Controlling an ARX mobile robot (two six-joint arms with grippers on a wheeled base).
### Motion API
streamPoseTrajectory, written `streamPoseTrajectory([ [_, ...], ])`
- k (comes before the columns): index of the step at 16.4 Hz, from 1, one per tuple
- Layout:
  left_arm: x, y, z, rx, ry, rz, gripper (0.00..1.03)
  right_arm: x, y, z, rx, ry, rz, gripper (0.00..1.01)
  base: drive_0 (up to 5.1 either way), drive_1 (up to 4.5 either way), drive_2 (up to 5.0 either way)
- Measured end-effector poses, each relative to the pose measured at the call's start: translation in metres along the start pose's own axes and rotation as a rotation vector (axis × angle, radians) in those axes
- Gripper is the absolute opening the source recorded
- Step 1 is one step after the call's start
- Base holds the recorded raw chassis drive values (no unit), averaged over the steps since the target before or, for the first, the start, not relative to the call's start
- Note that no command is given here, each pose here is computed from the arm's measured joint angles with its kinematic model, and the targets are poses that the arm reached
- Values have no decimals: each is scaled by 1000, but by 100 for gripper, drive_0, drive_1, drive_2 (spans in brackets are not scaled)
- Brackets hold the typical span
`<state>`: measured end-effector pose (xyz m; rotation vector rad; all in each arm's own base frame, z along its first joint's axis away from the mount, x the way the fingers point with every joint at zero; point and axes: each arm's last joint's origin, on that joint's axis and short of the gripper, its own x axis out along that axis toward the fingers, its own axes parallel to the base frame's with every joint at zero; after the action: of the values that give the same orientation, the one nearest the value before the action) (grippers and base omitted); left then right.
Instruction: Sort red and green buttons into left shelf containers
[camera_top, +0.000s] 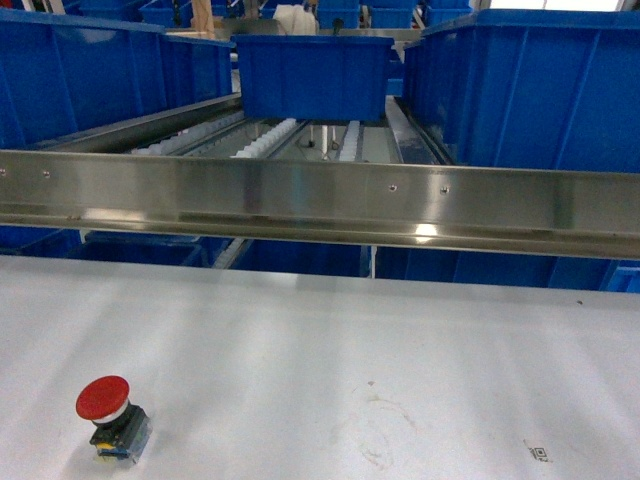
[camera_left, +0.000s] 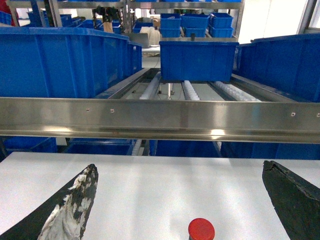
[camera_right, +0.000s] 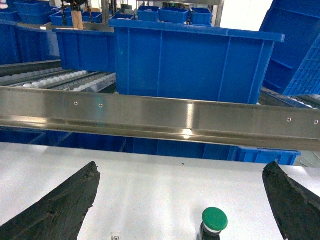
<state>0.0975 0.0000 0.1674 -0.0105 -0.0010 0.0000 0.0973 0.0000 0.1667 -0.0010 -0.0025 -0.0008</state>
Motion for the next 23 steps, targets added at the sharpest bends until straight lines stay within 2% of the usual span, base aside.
streamPoseTrajectory([
  [12, 0, 0, 0, 0, 0, 0, 98, 0, 0, 1, 0, -6, -1, 98, 0, 0, 0],
  [13, 0, 0, 0, 0, 0, 0, 98, 2, 2, 6, 1, -51, -3, 98, 0, 0, 0],
  [16, 2, 0, 3, 8, -24, -7, 98, 16, 5, 9, 5, -69, -9, 98, 0, 0, 0],
  [18, 14, -1, 4, 13, -12, -31, 98, 30, 2, 9, 2, -61, -26, 98, 0, 0, 0],
  [19, 24, -1, 5, 12, 8, -55, 98, 40, -2, 9, -4, -48, -47, 98, 0, 0, 0],
  [21, 55, -2, 17, 11, 29, -75, 98, 74, -12, 13, -55, -1, -76, 98, 0, 0, 0],
  [22, 70, -4, 19, 10, 55, -86, 98, 90, -15, 8, -71, 51, -69, 98, 0, 0, 0],
  [23, 89, -7, 16, 1, 102, -103, 98, 108, -18, -3, -74, 126, -67, 98, 0, 0, 0],
])
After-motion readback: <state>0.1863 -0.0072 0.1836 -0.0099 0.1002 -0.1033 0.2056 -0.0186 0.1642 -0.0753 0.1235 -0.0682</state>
